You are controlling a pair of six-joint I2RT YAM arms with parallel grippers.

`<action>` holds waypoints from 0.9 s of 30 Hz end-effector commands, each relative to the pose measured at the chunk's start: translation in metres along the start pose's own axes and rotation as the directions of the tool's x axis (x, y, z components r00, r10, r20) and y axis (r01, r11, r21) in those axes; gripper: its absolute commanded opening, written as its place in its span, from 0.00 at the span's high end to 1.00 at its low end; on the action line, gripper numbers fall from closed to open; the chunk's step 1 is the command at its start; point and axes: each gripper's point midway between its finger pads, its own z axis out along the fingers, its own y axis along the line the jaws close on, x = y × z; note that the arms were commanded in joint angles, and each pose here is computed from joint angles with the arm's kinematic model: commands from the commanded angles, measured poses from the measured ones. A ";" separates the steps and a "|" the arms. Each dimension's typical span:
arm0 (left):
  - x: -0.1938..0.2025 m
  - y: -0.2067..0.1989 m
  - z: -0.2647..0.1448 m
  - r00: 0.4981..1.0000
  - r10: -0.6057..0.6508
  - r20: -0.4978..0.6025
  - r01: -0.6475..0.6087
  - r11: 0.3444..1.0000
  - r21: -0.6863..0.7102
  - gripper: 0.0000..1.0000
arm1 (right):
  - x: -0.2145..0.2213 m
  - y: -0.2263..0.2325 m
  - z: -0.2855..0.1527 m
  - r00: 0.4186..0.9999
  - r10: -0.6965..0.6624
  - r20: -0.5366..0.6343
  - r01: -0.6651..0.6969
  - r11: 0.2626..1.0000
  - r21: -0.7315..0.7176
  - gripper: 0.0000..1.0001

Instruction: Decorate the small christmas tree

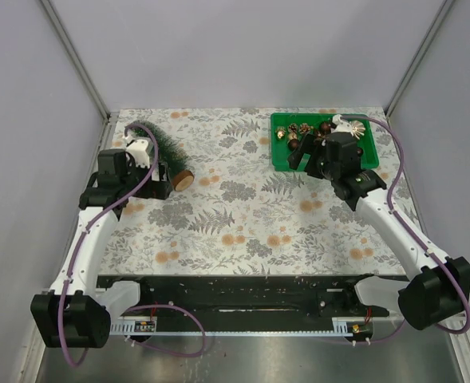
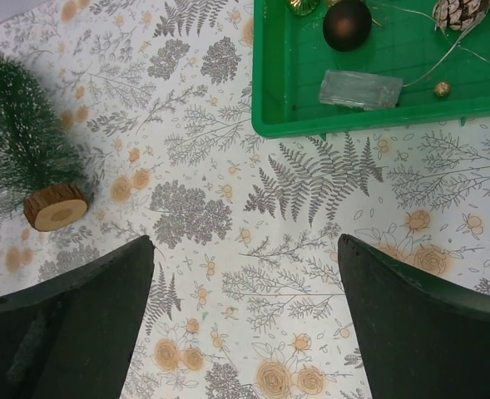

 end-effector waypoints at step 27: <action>0.005 0.046 0.117 0.996 -0.086 0.036 0.090 0.987 -0.132 0.01 | 0.017 0.020 0.001 0.987 -0.146 0.067 0.146 0.989 -0.007 0.01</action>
